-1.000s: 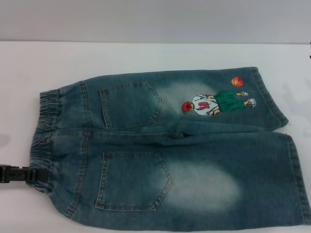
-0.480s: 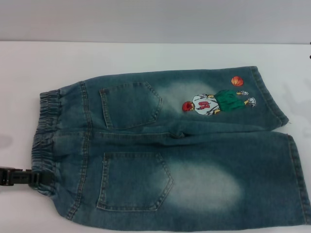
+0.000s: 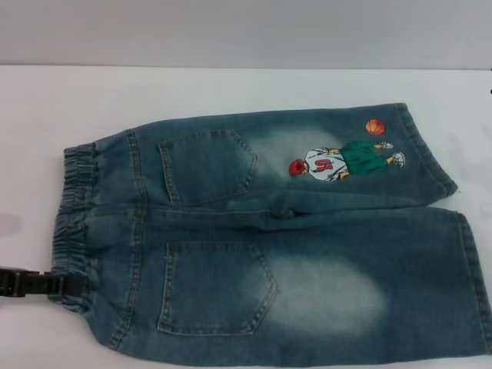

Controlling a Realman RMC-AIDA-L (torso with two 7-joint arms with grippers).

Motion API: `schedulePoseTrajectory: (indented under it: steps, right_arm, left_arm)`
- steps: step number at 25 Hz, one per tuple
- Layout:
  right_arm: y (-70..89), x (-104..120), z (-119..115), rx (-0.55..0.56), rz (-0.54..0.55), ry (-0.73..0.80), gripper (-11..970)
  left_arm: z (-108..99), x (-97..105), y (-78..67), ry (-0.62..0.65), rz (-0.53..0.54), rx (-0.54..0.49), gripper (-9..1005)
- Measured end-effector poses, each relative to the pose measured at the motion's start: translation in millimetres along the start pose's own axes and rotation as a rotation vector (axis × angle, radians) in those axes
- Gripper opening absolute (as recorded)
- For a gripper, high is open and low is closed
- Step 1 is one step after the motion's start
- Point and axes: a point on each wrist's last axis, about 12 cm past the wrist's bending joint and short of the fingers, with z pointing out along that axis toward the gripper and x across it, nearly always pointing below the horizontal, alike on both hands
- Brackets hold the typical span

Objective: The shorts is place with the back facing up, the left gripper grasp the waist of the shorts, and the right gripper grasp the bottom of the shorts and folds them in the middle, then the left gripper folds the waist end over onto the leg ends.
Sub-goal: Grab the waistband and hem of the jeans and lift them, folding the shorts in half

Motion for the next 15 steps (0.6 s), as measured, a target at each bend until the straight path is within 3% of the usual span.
schedulePoseTrajectory:
  steps: [7,15]
  right_arm:
    - [-1.1,-0.4,-0.1,0.007,0.000,-0.003,631]
    - [-2.1,-0.6,-0.2,0.011,-0.001,-0.003,631]
  left_arm:
    - [-0.9,-3.1,-0.3,-0.004,0.008,-0.005,579]
    - [-3.0,-5.3,2.3,-0.011,0.010,-0.027,207]
